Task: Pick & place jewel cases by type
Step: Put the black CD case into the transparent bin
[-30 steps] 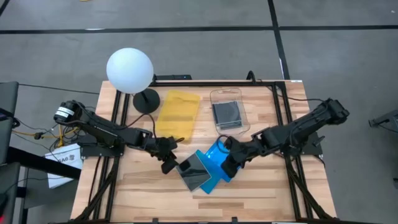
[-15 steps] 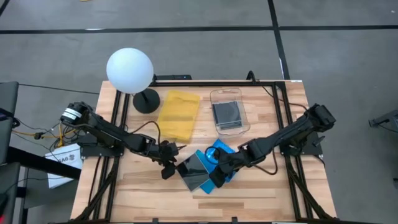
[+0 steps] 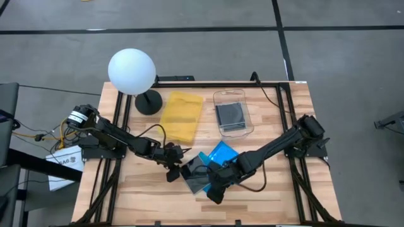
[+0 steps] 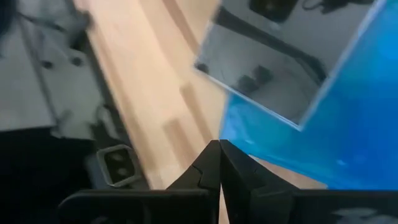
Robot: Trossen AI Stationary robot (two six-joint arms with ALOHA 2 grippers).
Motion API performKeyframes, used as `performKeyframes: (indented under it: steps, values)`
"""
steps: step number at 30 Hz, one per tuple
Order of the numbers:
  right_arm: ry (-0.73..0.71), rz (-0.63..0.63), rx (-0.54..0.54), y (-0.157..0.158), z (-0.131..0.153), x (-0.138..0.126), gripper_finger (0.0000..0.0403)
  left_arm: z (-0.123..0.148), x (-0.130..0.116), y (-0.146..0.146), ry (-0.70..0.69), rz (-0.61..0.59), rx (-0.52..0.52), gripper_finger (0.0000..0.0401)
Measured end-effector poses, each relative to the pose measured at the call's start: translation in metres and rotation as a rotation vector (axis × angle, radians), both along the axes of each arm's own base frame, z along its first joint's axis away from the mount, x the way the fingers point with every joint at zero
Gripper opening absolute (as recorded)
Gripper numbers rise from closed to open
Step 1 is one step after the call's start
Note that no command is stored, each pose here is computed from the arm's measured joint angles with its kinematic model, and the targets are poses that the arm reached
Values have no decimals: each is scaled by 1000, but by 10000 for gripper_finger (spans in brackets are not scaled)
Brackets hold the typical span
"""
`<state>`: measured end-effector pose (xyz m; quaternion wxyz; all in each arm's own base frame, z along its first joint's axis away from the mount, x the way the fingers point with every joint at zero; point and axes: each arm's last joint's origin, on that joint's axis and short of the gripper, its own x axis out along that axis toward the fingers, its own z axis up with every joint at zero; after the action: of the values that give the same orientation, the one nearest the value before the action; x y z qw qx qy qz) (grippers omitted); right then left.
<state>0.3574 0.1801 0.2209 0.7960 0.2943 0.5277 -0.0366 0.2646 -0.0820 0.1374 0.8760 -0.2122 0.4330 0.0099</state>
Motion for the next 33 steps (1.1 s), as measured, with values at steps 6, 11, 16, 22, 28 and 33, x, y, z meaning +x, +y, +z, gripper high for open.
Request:
performKeyframes:
  steps: [6,11,16,22,28,33]
  values:
    - [22,7,-30,-3,-6,9,0,2,2,0,-32,-21,6,192]
    - [62,2,-49,-5,-17,11,0,3,3,-1,-47,-43,10,192]
    - [75,20,-57,-3,-22,11,0,3,3,-1,-54,-78,25,192]
    - [74,16,-63,-6,-22,12,0,-4,7,-4,-50,-117,-14,192]
    - [88,21,-78,-6,-23,10,0,-14,9,-6,-16,-127,-74,192]
    - [104,57,-50,-5,-23,9,0,-13,10,-4,-18,-127,-91,192]
